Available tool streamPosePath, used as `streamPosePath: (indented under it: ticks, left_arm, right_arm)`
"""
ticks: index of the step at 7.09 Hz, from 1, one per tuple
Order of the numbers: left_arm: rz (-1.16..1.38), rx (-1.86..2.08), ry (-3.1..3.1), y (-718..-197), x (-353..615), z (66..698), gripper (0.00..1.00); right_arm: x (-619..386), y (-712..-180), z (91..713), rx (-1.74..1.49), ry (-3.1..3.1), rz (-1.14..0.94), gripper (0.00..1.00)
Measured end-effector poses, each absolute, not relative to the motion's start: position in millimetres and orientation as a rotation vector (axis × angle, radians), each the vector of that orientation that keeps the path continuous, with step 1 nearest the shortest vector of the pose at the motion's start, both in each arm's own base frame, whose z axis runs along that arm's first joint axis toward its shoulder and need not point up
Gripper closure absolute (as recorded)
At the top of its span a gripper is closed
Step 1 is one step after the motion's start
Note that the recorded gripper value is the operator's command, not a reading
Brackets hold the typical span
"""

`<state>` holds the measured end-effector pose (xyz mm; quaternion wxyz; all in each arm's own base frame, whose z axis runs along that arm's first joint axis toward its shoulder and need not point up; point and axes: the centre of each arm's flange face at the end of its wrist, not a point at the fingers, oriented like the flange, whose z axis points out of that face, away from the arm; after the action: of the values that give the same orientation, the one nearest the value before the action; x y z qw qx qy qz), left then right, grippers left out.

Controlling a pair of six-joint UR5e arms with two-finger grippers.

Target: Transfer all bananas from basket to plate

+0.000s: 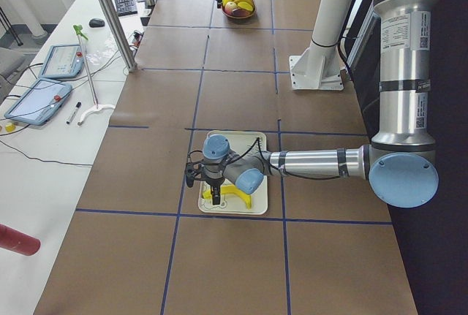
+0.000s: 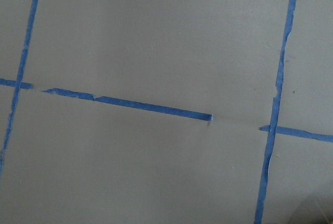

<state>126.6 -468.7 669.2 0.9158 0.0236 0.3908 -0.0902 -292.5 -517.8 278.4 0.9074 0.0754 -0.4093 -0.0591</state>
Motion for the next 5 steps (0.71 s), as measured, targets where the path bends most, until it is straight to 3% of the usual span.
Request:
streamPosePath:
  ticks: [5]
  left_arm:
    - [-0.159, 0.084, 0.896, -483, 101, 585, 0.0]
  right_arm:
    - [-216, -508, 366, 0.21, -0.74, -0.302, 0.0]
